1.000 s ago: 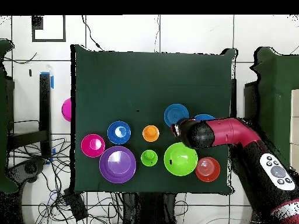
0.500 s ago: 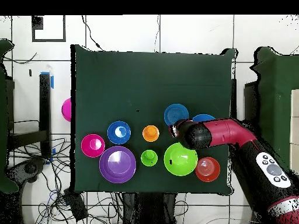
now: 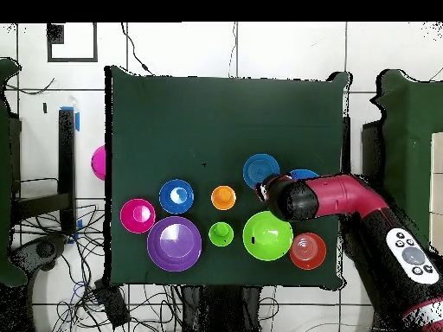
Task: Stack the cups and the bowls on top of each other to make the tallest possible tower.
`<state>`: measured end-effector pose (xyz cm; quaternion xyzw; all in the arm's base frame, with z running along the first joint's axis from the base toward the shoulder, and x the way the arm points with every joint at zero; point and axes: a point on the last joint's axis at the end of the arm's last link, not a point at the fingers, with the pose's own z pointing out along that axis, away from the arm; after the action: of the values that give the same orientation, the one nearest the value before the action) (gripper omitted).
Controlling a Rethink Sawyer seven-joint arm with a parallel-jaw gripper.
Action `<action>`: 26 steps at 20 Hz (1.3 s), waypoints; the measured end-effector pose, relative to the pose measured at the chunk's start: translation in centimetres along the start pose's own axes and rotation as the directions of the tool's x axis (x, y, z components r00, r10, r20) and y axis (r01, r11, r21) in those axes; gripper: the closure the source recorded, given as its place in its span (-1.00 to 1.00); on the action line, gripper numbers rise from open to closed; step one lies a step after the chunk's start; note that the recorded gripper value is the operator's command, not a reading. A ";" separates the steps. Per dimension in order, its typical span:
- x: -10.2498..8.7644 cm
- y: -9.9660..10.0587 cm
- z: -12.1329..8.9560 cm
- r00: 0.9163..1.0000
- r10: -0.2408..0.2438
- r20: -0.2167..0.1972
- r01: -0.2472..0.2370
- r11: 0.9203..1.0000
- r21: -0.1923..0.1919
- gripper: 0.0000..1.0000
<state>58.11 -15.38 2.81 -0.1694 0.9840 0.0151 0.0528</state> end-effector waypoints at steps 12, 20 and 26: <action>-0.7 -1.9 -2.6 1.000 -0.004 0.019 0.003 0.998 0.063 -1.00; -0.5 -1.7 -2.2 1.000 -0.002 0.016 0.001 0.999 0.053 -1.00; 0.7 -0.4 0.2 1.000 0.009 -0.014 -0.009 1.000 0.005 -1.00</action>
<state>57.56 -15.95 2.55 -0.1650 0.9851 0.0117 0.0464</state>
